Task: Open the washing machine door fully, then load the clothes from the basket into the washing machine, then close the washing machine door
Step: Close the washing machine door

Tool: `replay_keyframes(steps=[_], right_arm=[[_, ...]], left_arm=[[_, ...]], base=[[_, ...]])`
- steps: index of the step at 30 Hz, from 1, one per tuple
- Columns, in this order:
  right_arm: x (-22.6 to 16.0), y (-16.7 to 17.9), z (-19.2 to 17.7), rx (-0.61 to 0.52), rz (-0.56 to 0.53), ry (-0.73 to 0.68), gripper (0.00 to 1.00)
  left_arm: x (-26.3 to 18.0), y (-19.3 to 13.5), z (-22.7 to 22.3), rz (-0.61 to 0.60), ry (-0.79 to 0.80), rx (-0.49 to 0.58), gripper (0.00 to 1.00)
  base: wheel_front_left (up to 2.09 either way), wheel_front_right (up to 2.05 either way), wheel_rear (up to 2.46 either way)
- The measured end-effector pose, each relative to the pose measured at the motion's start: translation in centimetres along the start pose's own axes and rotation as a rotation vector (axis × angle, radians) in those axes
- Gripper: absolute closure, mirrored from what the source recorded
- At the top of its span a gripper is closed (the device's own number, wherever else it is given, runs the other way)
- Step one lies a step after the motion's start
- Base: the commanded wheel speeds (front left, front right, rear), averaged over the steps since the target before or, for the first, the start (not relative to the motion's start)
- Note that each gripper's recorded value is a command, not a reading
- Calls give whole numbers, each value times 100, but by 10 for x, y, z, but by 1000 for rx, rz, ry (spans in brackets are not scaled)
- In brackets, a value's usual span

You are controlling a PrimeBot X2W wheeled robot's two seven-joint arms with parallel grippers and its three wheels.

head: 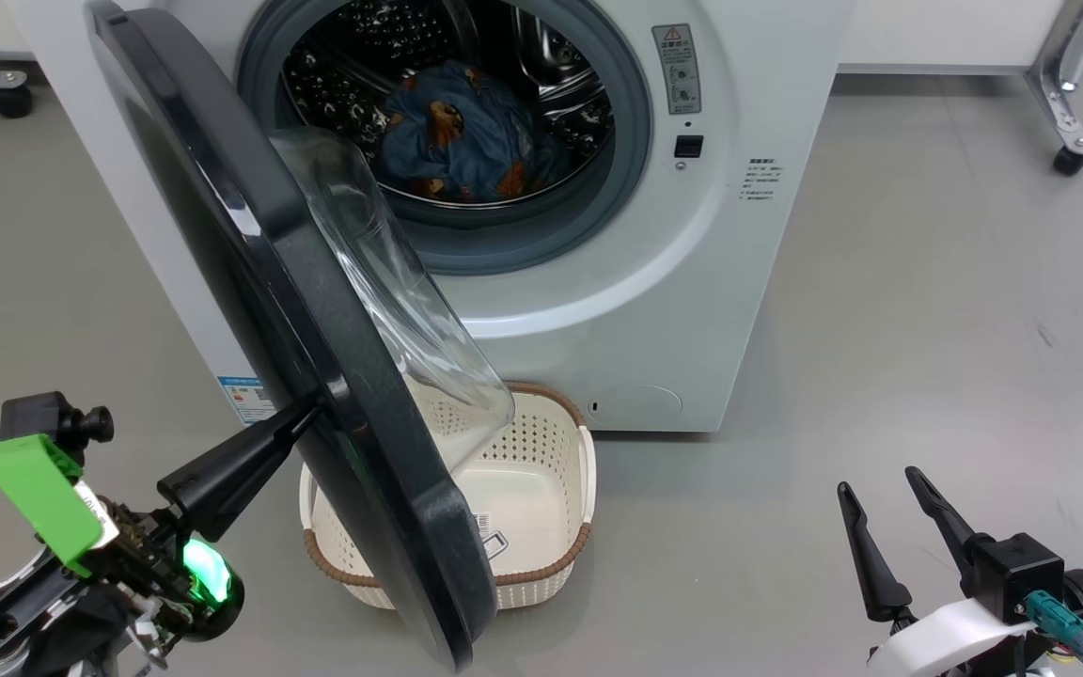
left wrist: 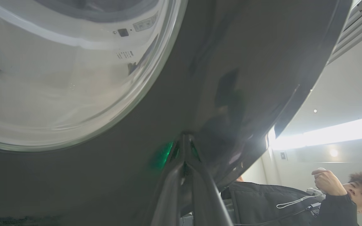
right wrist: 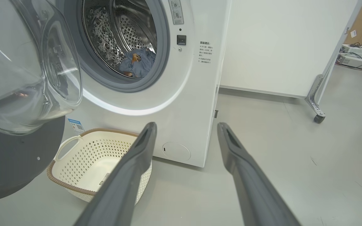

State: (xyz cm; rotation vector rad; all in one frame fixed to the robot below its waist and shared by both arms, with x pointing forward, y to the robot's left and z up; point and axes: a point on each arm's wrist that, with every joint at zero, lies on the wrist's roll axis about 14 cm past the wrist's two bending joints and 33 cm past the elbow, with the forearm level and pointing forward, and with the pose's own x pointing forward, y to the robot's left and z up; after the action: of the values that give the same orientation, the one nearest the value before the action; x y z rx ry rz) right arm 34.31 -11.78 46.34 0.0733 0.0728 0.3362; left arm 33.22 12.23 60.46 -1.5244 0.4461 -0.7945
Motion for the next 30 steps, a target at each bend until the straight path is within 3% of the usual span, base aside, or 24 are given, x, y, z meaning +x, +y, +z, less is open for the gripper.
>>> replay_keyframes(steps=[30], right_arm=[[-21, -22, 1, -1, -88, -8, 0]], left_arm=[[68, 15, -19, -22, 62, -23, 100]], base=[[0, 0, 0]])
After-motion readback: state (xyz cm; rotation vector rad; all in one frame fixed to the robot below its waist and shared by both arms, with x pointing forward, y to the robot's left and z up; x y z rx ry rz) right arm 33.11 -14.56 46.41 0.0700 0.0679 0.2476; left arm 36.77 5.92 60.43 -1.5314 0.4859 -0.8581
